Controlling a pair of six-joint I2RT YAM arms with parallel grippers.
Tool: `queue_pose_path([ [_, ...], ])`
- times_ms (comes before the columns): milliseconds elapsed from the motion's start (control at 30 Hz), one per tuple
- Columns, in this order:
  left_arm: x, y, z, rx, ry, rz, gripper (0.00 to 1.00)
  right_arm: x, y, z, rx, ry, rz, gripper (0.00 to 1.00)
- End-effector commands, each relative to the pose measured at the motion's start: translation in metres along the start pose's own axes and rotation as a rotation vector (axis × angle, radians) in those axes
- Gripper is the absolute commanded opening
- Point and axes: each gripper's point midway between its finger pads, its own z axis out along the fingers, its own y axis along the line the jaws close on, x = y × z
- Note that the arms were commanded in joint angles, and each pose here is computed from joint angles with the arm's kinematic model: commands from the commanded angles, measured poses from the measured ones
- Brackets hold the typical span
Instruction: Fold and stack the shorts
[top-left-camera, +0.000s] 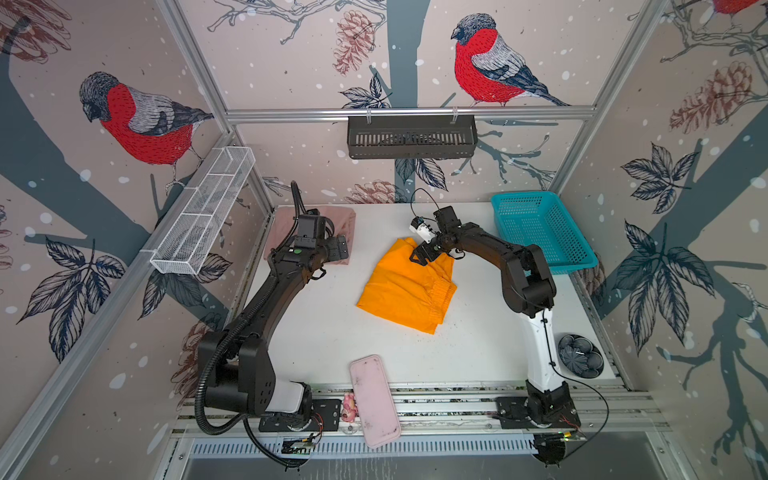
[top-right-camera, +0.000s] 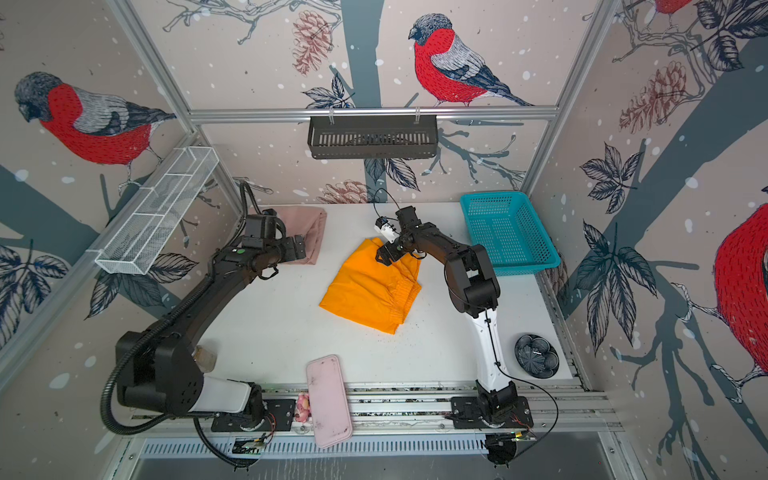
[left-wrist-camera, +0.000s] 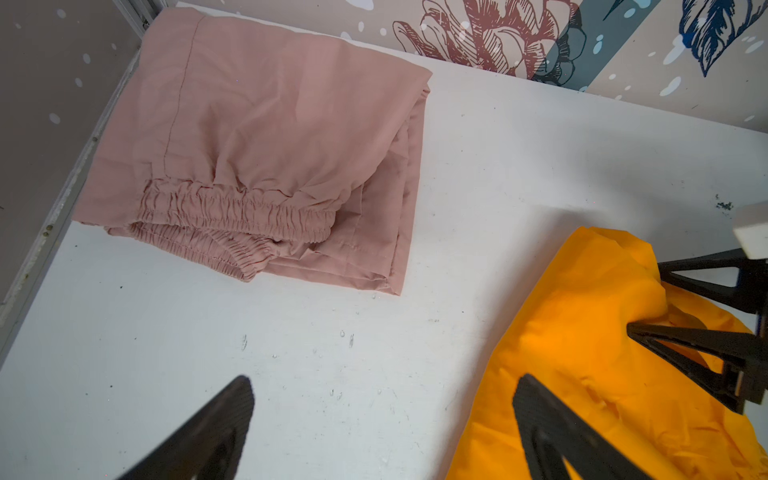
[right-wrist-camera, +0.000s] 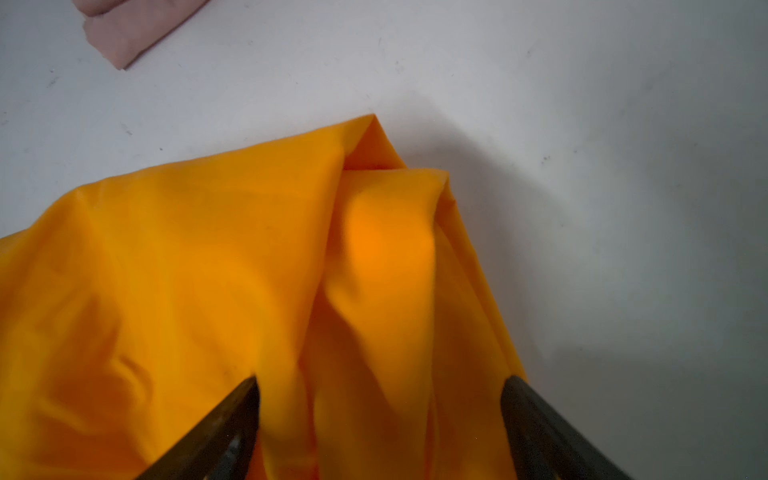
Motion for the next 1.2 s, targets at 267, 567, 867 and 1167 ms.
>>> queue_pose_path([
  [267, -0.017, 0.013, 0.018, -0.057, -0.020, 0.014, 0.98, 0.071, -0.086, -0.060, 0.264, -0.008, 0.392, 0.81],
  [567, -0.051, 0.021, 0.090, -0.056, 0.017, 0.120, 0.98, 0.105, -0.049, -0.111, 0.242, -0.088, 0.527, 0.87],
  [867, -0.047, 0.049, 0.171, -0.042, 0.159, 0.144, 0.98, 0.122, -0.059, -0.132, 0.277, -0.100, 0.543, 0.91],
  [1167, 0.002, 0.030, 0.193, 0.126, 0.267, 0.085, 0.98, 0.102, -0.066, -0.127, 0.229, -0.108, 0.465, 0.94],
])
